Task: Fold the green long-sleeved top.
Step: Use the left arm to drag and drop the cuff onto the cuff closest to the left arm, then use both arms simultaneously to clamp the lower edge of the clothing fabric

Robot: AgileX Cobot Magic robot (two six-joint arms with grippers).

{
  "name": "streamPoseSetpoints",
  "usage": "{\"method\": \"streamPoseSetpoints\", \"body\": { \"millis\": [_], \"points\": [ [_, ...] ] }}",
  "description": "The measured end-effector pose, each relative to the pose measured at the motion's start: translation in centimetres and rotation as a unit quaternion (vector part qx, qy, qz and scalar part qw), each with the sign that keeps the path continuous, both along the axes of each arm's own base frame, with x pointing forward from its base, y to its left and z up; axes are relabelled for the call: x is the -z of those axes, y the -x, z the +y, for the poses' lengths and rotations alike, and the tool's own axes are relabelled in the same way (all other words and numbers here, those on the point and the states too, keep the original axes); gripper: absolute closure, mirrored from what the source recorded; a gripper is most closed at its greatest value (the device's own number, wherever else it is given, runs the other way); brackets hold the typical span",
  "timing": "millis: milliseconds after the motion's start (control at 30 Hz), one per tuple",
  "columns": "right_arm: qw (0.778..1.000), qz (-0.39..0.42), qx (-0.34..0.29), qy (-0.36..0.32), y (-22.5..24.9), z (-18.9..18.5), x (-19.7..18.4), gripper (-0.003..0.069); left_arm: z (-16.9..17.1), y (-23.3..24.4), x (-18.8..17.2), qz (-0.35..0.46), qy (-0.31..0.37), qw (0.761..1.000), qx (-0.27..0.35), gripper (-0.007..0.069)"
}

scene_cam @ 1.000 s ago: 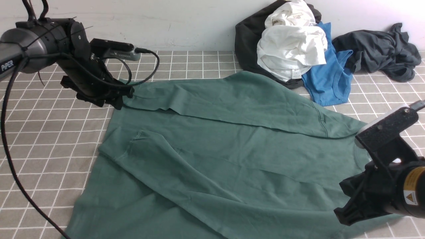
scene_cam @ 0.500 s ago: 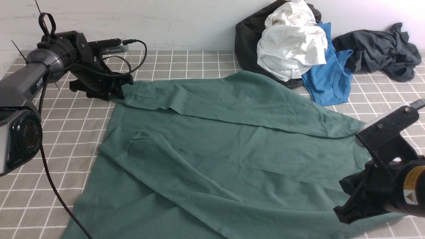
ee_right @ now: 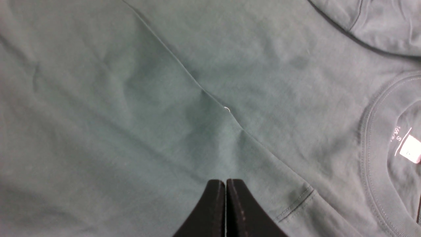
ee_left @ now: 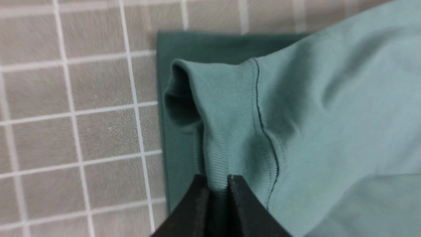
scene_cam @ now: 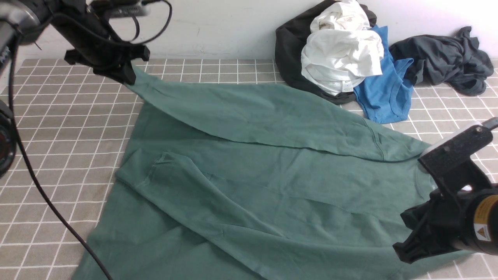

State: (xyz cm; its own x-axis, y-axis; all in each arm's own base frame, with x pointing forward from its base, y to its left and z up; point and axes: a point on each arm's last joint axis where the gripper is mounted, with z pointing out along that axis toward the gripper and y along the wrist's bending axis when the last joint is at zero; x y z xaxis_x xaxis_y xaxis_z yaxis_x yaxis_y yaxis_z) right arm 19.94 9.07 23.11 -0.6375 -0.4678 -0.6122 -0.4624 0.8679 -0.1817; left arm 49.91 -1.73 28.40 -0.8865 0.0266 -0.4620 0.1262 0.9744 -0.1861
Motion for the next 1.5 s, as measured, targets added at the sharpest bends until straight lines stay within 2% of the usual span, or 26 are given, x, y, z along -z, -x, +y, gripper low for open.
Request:
{"method": "streamPoseSetpoints", "body": {
  "millis": [33,133,433,633,667,833,900,933,967,1000,1067,1133,1167,1200,1267,1333,1500],
  "points": [
    [1.000,0.002,0.003,-0.001,0.1,-0.1,0.0,0.0656,-0.3,1.3,-1.4,0.001,-0.014,1.000,0.005,0.0592],
    [1.000,0.000,0.008,-0.003,0.3,-0.3,-0.4,0.0656,-0.4,3.7,-1.9,0.028,-0.026,0.999,0.001,0.0592],
    [1.000,-0.022,0.014,-0.018,1.0,-0.6,-1.6,0.0656,-0.2,13.9,4.8,0.217,-0.040,0.975,0.002,0.0592],
    [0.999,-0.013,0.023,-0.035,1.1,-0.5,-1.5,0.0656,-0.4,16.2,6.8,0.222,-0.085,0.971,0.028,0.0566],
    [0.999,-0.010,0.026,-0.040,1.1,-0.4,-1.5,0.0656,-0.4,16.5,6.9,0.223,-0.091,0.970,0.031,0.0550],
    [0.998,0.009,0.038,-0.055,1.3,-0.3,-1.3,0.0656,-0.7,18.2,5.6,0.206,-0.108,0.971,0.049,0.0344],
    [0.998,0.021,0.032,-0.049,1.5,-0.4,-1.2,0.0656,-1.9,20.5,4.8,0.192,-0.125,0.969,0.091,0.0231],
    [0.998,0.027,0.023,-0.043,1.6,-0.3,-1.1,0.0656,-2.4,21.8,4.7,0.183,-0.138,0.966,0.119,0.0193],
    [0.998,0.028,0.020,-0.045,1.7,-0.3,-1.1,0.0656,-2.7,22.0,4.8,0.178,-0.142,0.965,0.131,0.0186],
    [0.998,0.037,0.008,-0.041,1.8,-0.2,-1.0,0.0656,-3.6,24.1,5.4,0.162,-0.170,0.953,0.194,0.0134],
    [0.998,0.045,-0.015,-0.037,2.1,0.1,-0.9,0.0656,-4.7,25.9,6.7,0.140,-0.203,0.924,0.291,0.0106],
    [0.997,0.054,-0.040,-0.037,2.4,0.5,-0.9,0.0656,-5.3,27.7,8.6,0.133,-0.231,0.879,0.395,0.0097],
    [0.997,0.054,-0.040,-0.037,2.4,0.5,-0.9,0.0656,-5.2,27.9,8.8,0.137,-0.231,0.878,0.396,0.0096],
    [0.995,0.060,-0.063,-0.039,2.7,0.8,-0.8,0.0656,-5.2,29.2,10.5,0.137,-0.248,0.833,0.475,0.0094],
    [0.994,0.064,-0.076,-0.047,2.8,1.1,-0.8,0.0656,-4.8,30.1,11.7,0.136,-0.263,0.793,0.532,0.0094],
    [0.993,0.065,-0.086,-0.051,2.9,1.3,-0.9,0.0656,-4.6,30.6,12.4,0.130,-0.269,0.771,0.562,0.0094],
    [0.991,0.066,-0.100,-0.056,3.0,1.5,-0.9,0.0656,-4.6,30.6,13.0,0.101,-0.279,0.760,0.578,0.0104]
  ]
}}
